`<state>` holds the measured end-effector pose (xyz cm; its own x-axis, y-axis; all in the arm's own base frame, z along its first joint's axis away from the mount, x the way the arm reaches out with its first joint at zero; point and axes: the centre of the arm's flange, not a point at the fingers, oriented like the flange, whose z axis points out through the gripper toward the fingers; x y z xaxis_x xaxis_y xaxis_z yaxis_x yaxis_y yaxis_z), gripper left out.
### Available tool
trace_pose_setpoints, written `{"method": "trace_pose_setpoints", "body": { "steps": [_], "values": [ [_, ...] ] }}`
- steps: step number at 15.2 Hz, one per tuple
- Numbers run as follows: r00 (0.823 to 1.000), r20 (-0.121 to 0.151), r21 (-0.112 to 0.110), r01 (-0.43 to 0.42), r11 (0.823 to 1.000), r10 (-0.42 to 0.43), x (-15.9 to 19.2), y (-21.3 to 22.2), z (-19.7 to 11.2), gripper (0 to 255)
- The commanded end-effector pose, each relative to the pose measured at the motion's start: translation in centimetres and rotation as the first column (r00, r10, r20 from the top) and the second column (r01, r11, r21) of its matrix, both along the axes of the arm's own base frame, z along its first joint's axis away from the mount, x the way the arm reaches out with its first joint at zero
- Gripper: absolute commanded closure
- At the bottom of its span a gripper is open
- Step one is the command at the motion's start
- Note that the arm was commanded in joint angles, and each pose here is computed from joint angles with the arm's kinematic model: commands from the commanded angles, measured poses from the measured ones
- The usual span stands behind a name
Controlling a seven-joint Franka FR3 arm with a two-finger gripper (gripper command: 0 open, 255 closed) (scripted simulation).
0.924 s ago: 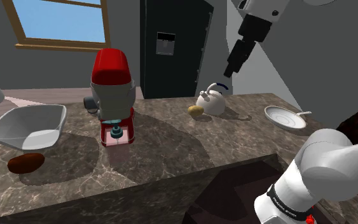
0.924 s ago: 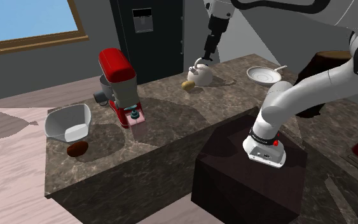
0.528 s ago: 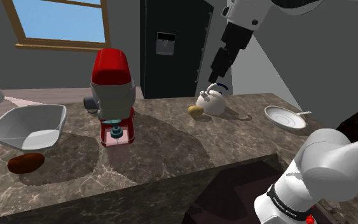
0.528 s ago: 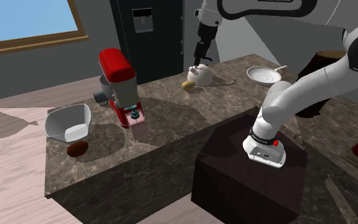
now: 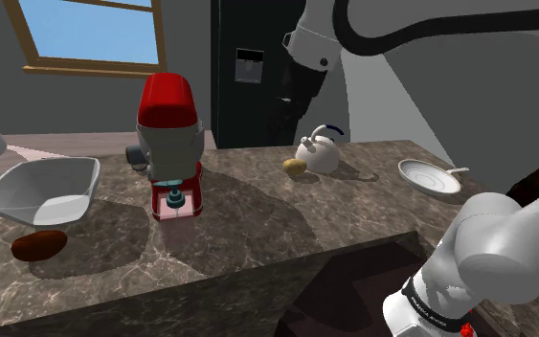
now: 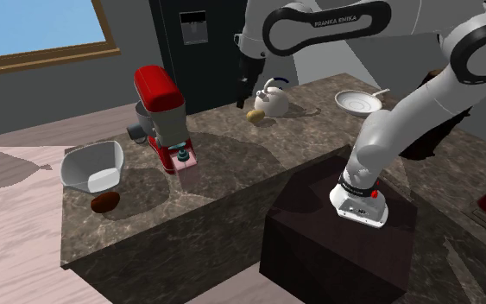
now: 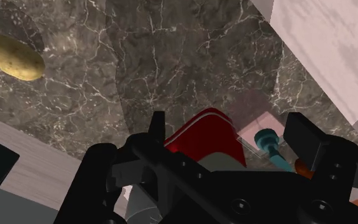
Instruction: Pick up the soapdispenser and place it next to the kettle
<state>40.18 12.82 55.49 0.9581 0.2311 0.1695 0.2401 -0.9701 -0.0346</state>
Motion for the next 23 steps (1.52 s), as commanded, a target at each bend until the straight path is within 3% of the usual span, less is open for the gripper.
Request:
{"method": "trace_pose_setpoints", "body": {
  "steps": [1, 18, 23],
  "values": [
    [1.000, 0.008, -0.004, -0.015, 1.000, 0.015, 1.6, 2.0, -1.4, 0],
    [0.989, 0.058, -0.047, -0.136, 0.990, 0.139, 12.7, 18.1, -12.2, 0],
    [0.988, 0.059, -0.048, -0.138, 0.989, 0.141, 13.3, 18.5, -14.4, 0]
  ]
}}
